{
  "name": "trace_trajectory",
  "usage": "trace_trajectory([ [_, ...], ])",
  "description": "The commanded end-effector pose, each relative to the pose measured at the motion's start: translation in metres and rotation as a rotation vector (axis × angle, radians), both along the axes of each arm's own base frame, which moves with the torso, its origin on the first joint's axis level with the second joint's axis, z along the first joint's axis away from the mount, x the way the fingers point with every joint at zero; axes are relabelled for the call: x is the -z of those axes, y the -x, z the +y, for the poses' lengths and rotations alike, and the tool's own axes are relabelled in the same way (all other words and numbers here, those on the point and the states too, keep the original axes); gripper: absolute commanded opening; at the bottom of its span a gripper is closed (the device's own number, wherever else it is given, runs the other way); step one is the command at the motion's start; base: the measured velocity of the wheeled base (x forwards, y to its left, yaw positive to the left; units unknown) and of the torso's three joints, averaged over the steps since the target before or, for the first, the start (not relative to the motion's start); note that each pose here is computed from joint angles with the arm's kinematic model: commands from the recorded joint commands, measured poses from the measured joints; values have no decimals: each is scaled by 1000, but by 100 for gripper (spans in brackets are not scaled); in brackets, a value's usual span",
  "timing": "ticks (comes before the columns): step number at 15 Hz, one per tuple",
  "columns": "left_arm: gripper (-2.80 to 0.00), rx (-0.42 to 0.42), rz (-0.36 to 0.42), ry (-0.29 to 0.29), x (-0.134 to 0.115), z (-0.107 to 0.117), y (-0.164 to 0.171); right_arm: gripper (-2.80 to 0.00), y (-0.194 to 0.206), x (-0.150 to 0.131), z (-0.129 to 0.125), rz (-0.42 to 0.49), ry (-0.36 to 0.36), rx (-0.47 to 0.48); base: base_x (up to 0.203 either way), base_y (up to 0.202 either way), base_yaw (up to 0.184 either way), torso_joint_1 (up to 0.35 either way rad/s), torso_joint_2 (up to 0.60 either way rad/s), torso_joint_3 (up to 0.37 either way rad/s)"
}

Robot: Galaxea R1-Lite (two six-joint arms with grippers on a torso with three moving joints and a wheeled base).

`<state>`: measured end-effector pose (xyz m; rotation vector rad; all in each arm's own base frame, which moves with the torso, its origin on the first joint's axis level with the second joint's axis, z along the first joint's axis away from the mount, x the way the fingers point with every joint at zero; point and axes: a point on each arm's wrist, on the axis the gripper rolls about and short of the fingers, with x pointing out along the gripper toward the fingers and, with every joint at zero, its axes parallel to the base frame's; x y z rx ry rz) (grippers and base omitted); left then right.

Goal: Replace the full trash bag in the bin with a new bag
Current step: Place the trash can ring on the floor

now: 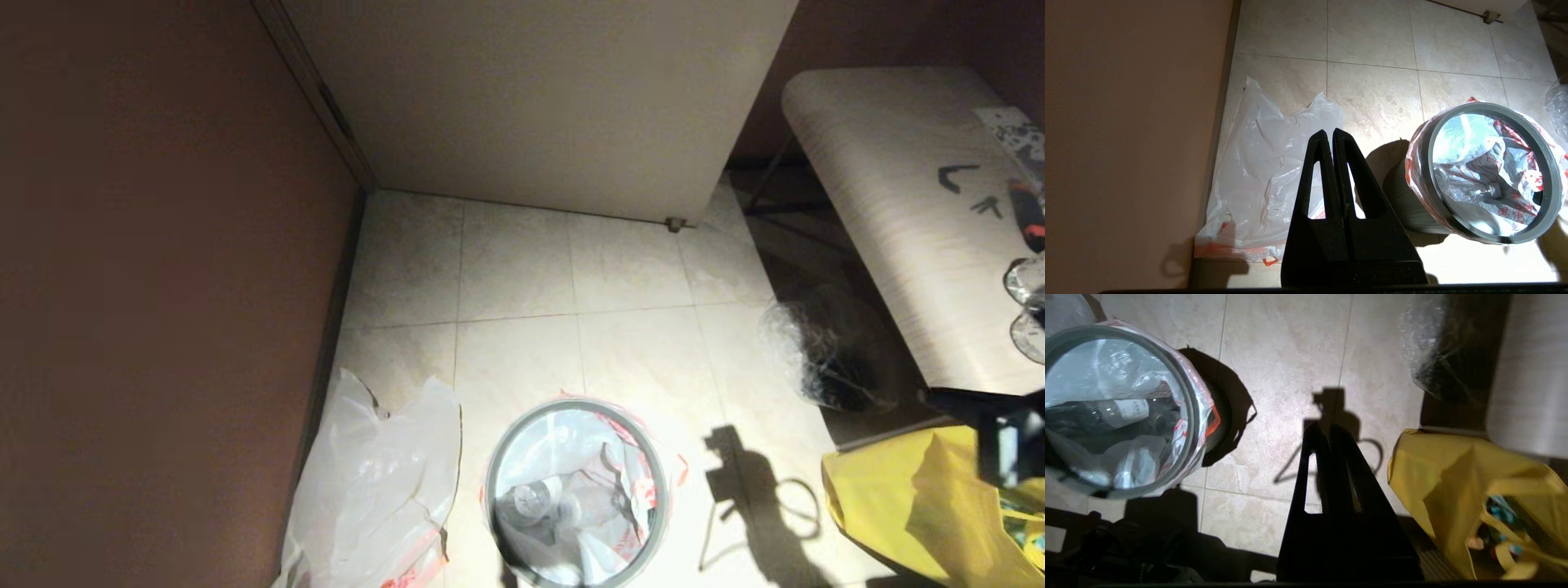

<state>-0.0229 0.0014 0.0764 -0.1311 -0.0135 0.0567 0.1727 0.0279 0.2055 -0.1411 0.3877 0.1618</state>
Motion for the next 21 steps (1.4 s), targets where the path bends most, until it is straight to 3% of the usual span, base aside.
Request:
trace_trajectory([
  [1,-280,-1,1,1,0,0,0,-280,-72,54,26,170,50,-22,0,0,0,0,0,0],
  [3,-280,-1,1,1,0,0,0,-280,-112,85,52,179,83,-32,0,0,0,0,0,0],
  [5,-280,-1,1,1,0,0,0,-280,-139,92,93,105,87,-90,0,0,0,0,0,0],
  [7,-280,-1,1,1,0,0,0,-280,-137,94,129,81,86,-171,0,0,0,0,0,0],
  [9,-280,-1,1,1,0,0,0,-280,-134,116,156,137,84,-226,0,0,0,0,0,0],
  [10,-280,-1,1,1,0,0,0,-98,-134,129,169,162,94,-246,0,0,0,0,0,0],
  [11,-280,-1,1,1,0,0,0,0,-137,136,181,172,109,-250,0,0,0,0,0,0],
  [20,-280,-1,1,1,0,0,0,0,-177,160,201,164,177,-229,0,0,0,0,0,0],
  [21,-280,-1,1,1,0,0,0,-280,-178,162,200,167,182,-224,0,0,0,0,0,0],
])
